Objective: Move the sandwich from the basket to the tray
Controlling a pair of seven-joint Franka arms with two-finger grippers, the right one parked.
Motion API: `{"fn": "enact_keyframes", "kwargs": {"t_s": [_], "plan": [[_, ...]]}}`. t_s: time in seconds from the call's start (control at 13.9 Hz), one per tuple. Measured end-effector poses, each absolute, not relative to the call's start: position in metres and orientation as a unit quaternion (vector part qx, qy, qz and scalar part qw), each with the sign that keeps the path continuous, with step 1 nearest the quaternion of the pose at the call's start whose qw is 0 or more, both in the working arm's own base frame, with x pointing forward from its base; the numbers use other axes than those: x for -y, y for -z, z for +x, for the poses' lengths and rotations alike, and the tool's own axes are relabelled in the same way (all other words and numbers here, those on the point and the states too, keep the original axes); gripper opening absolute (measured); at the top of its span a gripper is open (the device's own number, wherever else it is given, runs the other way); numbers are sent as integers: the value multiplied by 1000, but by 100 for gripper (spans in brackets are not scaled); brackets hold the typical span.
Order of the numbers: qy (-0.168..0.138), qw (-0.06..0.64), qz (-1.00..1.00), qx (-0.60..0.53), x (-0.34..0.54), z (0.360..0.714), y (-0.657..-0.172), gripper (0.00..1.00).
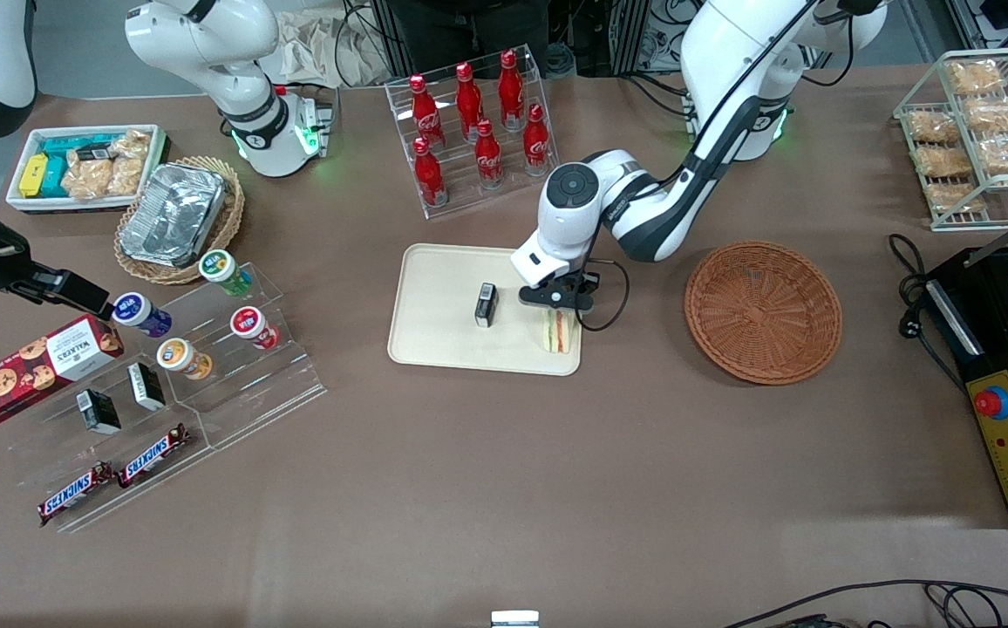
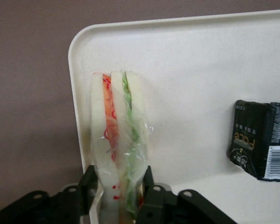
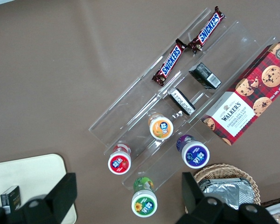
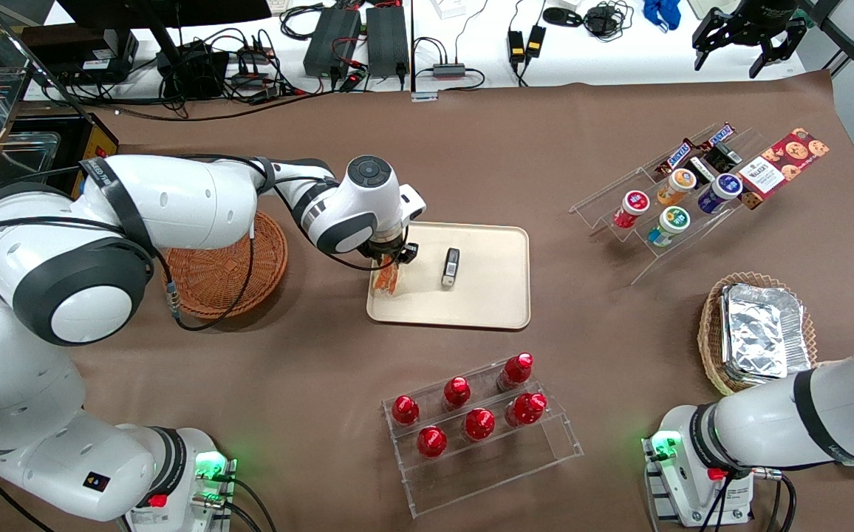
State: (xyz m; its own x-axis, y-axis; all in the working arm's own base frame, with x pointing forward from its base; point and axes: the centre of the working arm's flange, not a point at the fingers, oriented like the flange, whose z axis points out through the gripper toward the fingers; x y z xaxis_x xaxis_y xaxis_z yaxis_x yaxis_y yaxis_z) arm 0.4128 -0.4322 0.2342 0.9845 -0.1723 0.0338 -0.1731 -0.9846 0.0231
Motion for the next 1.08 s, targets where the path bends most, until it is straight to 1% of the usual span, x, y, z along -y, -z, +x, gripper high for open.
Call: {"fn": "enact_keyframes", "kwargs": {"t_s": [0.07,0.14,0.22,0.29,0.36,0.5,0.65,0.79,0.93,1.08], "plan": [[-17,14,996,87,432,413,-235,59],[-19,15,996,86,433,414,-237,70],[-24,15,996,85,433,416,-244,78],[-28,9,996,82,432,419,-257,89],[-31,-3,997,77,428,422,-276,98],[-48,-10,997,55,421,426,-332,100],[-76,-1,997,27,404,435,-388,100],[-100,-1,995,14,377,446,-427,100],[-108,7,994,1,350,460,-452,100],[-105,24,994,-12,315,479,-472,100]]}}
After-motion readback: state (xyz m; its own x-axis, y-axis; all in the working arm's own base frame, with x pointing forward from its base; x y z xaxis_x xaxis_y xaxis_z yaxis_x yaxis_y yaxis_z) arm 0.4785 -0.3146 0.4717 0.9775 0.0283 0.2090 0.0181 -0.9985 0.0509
